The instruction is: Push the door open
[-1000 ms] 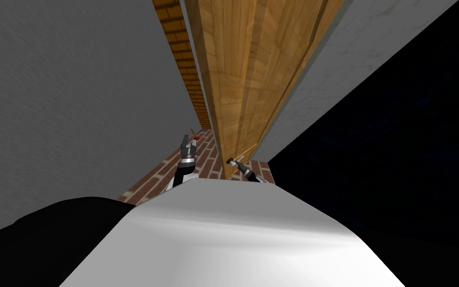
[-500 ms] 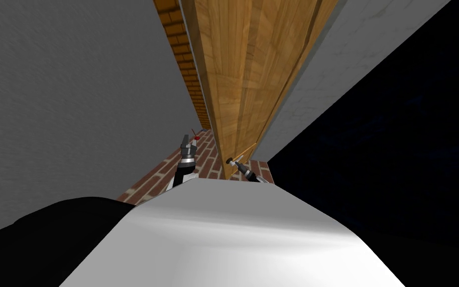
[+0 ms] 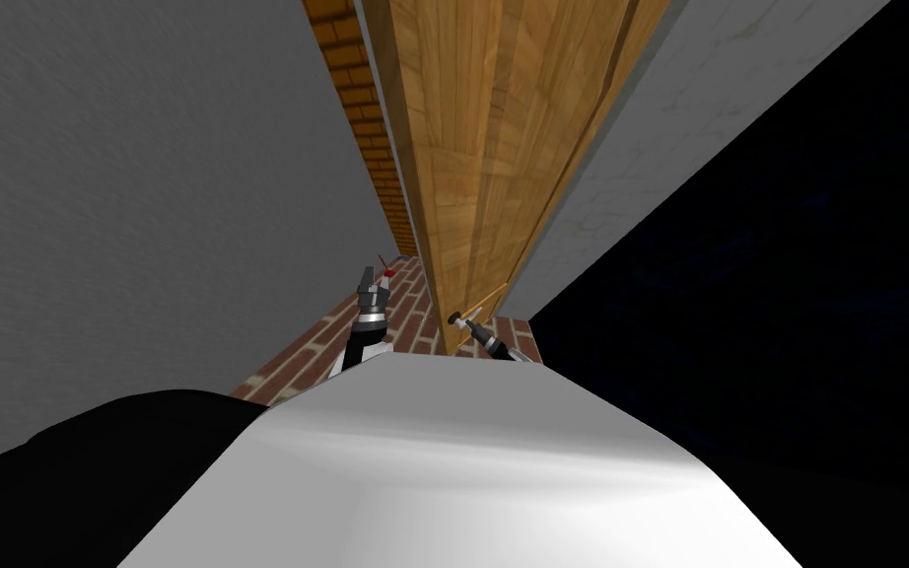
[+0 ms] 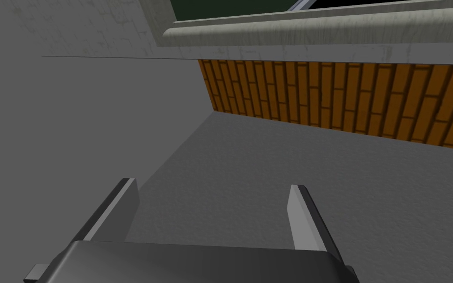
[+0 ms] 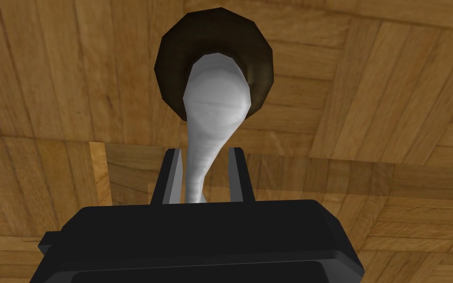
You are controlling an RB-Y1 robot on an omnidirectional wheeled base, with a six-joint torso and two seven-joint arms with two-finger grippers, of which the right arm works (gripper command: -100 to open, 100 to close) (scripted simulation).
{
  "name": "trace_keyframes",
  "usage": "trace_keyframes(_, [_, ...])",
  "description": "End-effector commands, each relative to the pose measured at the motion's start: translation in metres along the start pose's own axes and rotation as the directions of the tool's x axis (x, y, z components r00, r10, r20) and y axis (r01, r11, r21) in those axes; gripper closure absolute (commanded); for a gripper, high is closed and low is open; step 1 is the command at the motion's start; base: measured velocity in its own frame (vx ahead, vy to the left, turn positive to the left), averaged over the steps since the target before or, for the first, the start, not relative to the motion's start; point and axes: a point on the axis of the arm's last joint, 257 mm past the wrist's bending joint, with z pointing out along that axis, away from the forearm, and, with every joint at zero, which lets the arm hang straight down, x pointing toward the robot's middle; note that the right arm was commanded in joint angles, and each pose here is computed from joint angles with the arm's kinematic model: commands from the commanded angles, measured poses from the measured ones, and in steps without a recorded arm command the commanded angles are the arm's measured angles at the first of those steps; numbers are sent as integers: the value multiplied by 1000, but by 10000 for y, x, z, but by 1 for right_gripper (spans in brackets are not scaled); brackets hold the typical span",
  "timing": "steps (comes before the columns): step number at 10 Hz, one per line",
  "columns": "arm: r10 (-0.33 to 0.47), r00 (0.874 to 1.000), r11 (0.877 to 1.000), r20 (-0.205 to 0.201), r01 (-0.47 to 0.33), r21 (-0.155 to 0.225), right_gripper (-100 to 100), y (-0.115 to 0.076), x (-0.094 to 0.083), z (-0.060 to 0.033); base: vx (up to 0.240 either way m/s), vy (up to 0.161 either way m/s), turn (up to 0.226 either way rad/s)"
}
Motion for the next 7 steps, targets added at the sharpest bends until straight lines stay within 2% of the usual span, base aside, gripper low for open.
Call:
trace_keyframes(1, [4,1000,1000,-10,-4,-3,100,-4,65,-6,-14,-12,-5])
trace_keyframes(2, [4,1000,1000,-10,-4,-3,100,-4,65,-6,-9,-3,-13])
trace_keyframes(3, [3,1000,1000,-26,-3,-2,100,3,80,-50,-27,-65,88])
trace_keyframes(6, [8,998,1000,-55,-8,-5,100,10,173,-122,-68,-100,51])
trace_keyframes(7, [12,1000,1000,-12,-12,6,-100,-9,21,-129,-129,-110,-185])
